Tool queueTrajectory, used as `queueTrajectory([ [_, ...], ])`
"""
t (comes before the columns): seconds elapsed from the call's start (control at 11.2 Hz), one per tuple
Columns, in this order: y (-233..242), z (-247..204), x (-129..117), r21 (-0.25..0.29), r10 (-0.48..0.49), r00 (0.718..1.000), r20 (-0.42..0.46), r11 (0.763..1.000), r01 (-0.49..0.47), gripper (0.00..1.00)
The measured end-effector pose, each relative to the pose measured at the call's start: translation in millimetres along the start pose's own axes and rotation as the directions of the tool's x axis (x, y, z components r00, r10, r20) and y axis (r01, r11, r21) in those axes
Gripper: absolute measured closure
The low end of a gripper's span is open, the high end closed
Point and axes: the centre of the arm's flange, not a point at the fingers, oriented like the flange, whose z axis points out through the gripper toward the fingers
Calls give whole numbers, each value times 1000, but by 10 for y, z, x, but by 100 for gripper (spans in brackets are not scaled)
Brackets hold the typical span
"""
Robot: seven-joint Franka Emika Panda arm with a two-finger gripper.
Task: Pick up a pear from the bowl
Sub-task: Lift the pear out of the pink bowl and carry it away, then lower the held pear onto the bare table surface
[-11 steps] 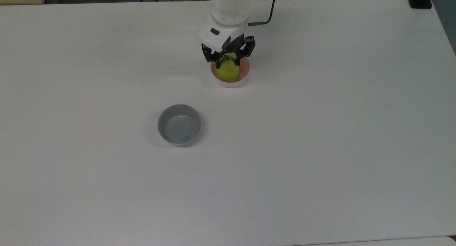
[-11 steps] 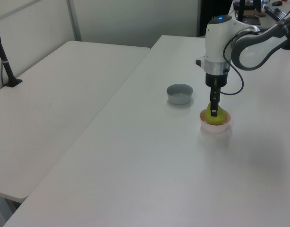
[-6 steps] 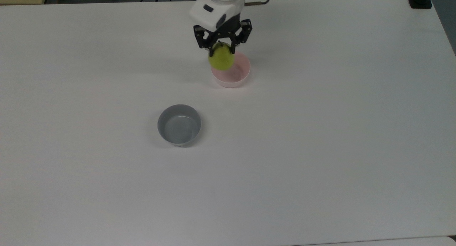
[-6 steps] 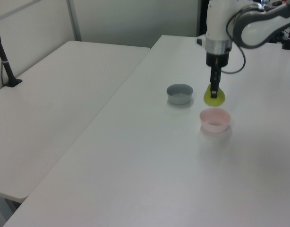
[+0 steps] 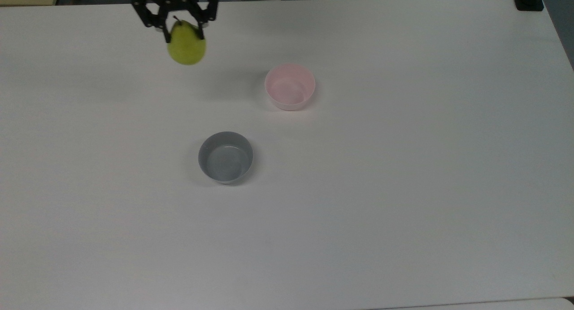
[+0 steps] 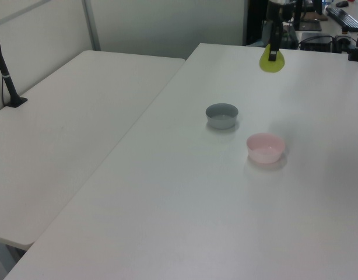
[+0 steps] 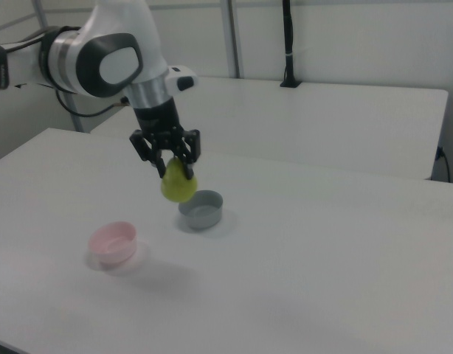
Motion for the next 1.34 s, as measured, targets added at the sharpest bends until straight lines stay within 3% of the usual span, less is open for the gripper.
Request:
queueTrajectory([
  [0.36, 1065, 319, -397, -3, -12, 1000, 28, 1000, 12, 41],
  [0.54, 1365, 757, -418, -17, 19, 999, 33, 1000, -18, 41],
  [0.8, 1413, 1434, -258, -26, 38, 998, 49, 999, -36, 41],
  [1.16, 1355, 1983, -238, -32, 99, 993, 58, 995, -97, 41],
  [1.34, 1343, 2038, -259, -30, 110, 992, 63, 994, -108, 41],
])
